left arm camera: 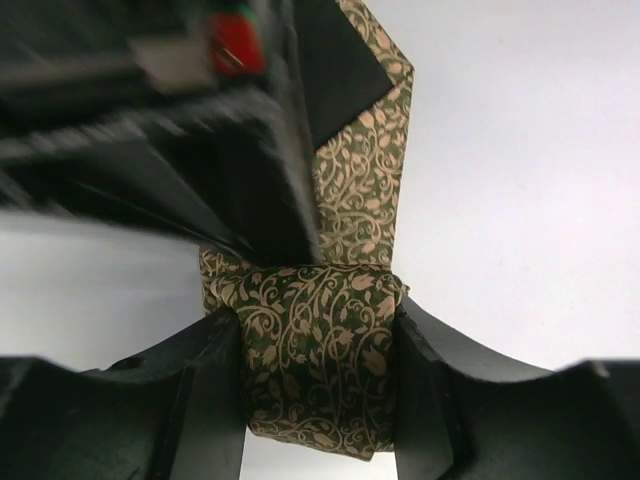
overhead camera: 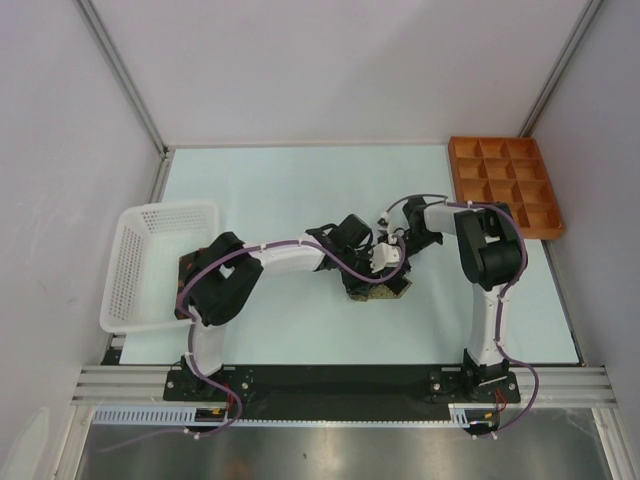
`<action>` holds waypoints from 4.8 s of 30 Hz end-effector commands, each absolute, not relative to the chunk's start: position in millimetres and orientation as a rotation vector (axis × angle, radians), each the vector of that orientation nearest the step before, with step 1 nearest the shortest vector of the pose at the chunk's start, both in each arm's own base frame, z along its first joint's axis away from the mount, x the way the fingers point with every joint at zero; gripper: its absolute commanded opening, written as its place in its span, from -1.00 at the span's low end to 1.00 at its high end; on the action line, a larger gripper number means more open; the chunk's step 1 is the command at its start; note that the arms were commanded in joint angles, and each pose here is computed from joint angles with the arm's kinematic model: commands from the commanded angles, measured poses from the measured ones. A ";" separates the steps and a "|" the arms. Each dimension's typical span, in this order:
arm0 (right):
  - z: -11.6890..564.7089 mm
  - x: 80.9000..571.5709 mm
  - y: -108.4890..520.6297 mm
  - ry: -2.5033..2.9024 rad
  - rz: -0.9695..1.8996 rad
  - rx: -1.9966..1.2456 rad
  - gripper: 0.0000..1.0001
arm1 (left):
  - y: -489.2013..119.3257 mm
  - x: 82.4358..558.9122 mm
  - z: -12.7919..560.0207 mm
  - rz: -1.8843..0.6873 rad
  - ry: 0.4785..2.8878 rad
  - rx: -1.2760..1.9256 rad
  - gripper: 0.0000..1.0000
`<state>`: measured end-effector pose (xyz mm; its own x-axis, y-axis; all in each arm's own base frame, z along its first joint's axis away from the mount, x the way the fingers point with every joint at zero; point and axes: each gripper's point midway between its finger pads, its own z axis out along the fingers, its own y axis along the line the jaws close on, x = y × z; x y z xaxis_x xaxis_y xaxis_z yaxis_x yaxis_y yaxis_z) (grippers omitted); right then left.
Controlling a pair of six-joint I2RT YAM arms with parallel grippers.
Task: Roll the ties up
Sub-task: Roll the tie at the center of the board.
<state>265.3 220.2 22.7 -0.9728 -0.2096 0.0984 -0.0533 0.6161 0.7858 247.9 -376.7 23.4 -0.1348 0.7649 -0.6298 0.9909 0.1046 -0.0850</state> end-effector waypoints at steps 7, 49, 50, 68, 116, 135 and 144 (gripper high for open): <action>31.8 273.7 210.6 -2.706 -1.278 0.253 -0.45 | -335.6 251.9 -18.9 -0.420 2.113 1.853 -0.84; 1.5 250.6 192.7 -2.731 -1.233 0.208 -1.00 | -363.3 262.2 26.0 -0.741 1.972 1.701 0.31; -0.7 250.1 190.0 -2.743 -1.203 0.211 -1.00 | -366.1 263.9 33.6 -0.755 1.950 1.678 0.37; -26.3 252.0 150.2 -2.856 -0.771 0.226 -1.00 | -392.4 263.9 86.9 -0.940 1.680 1.529 0.99; 11.3 277.2 136.8 -2.840 -1.199 -0.017 0.66 | -367.1 240.9 -14.7 -0.574 1.973 1.893 -0.92; 53.7 266.8 194.9 -2.738 -1.507 0.143 0.51 | -371.4 241.5 -16.4 -0.591 1.973 1.882 -0.92; 56.8 267.1 204.1 -2.748 -1.466 0.141 -0.01 | -369.9 240.5 -17.9 -0.595 1.979 1.873 -0.92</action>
<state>258.6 198.2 42.3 -0.9954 -0.0857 0.0418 -0.0128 0.5545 0.8321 249.2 -395.8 20.5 -0.0228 0.7744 -0.6323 0.9997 0.0111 -0.0224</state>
